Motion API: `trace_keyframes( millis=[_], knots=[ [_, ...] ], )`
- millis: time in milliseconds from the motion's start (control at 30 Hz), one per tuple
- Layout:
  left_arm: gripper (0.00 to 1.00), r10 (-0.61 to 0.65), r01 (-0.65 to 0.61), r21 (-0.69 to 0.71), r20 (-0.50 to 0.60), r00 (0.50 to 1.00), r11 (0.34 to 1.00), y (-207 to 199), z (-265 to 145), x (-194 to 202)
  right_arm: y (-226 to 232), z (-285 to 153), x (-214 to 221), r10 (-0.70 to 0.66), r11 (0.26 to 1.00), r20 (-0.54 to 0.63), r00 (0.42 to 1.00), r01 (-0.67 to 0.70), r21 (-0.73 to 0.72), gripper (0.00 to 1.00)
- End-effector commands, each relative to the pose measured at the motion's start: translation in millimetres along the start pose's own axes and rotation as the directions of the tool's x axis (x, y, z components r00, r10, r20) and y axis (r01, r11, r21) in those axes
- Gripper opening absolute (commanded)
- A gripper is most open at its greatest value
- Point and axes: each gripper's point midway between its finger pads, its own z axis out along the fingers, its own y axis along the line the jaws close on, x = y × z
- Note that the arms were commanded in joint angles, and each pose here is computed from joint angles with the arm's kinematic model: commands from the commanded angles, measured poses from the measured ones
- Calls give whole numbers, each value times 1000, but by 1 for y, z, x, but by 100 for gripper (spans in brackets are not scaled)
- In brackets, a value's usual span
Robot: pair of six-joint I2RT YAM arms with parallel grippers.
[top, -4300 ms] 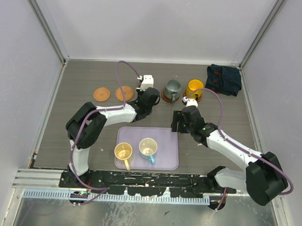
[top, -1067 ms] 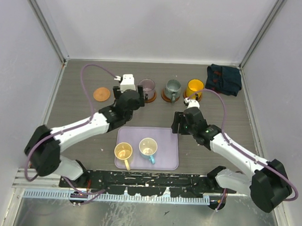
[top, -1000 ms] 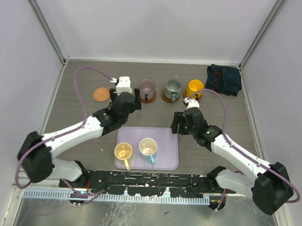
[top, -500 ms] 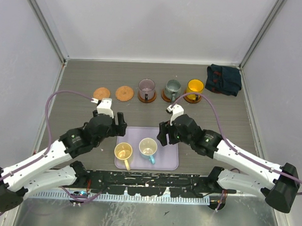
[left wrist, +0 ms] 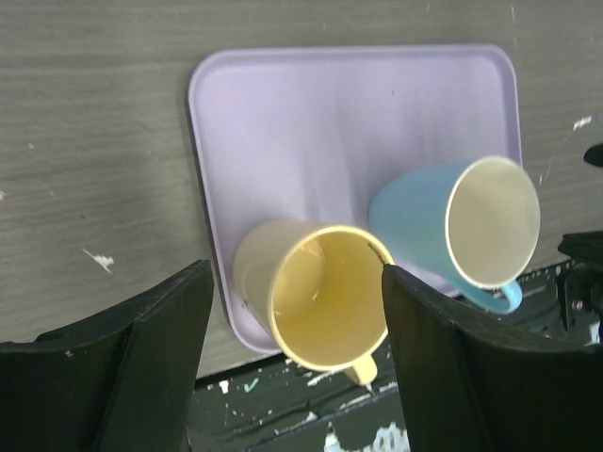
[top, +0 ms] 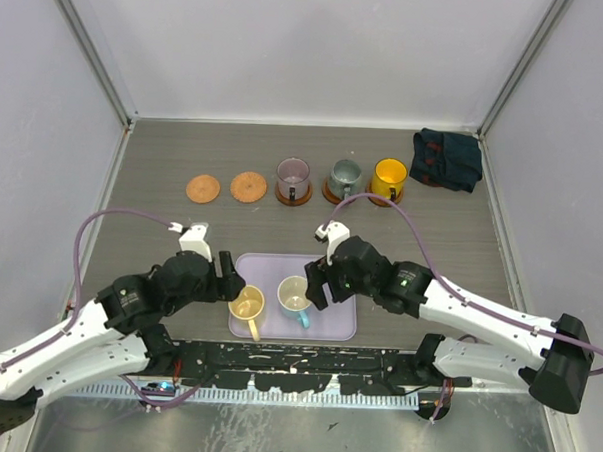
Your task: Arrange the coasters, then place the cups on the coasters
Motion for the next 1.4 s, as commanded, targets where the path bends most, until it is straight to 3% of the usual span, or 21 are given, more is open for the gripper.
trace_keyframes(
  millis=[0,233,400,600,733,1267,1367],
  knots=[
    [74,-7,11,32,-96,995,999,-8,-6,23,16,-5,-9,-30,999,19,999,31,-40,81],
    [76,16,-10,36,-176,984,999,-9,-15,45,19,-2,-4,-31,999,21,999,32,-44,82],
    [66,15,-19,-16,-207,978,1000,4,-9,60,18,2,-3,-33,999,18,999,33,-33,82],
    [44,21,-36,-91,-154,988,995,13,3,53,16,4,-5,-32,999,27,999,33,-19,82],
    [35,22,-34,-101,-123,992,994,13,12,51,16,6,-5,-32,999,23,999,32,-16,82],
    [32,129,-125,-68,60,990,990,-7,32,12,12,18,-13,-22,999,43,999,21,31,76],
    [27,140,-135,-77,62,988,988,-6,38,14,10,19,-14,-21,999,43,999,19,46,74]
  ],
)
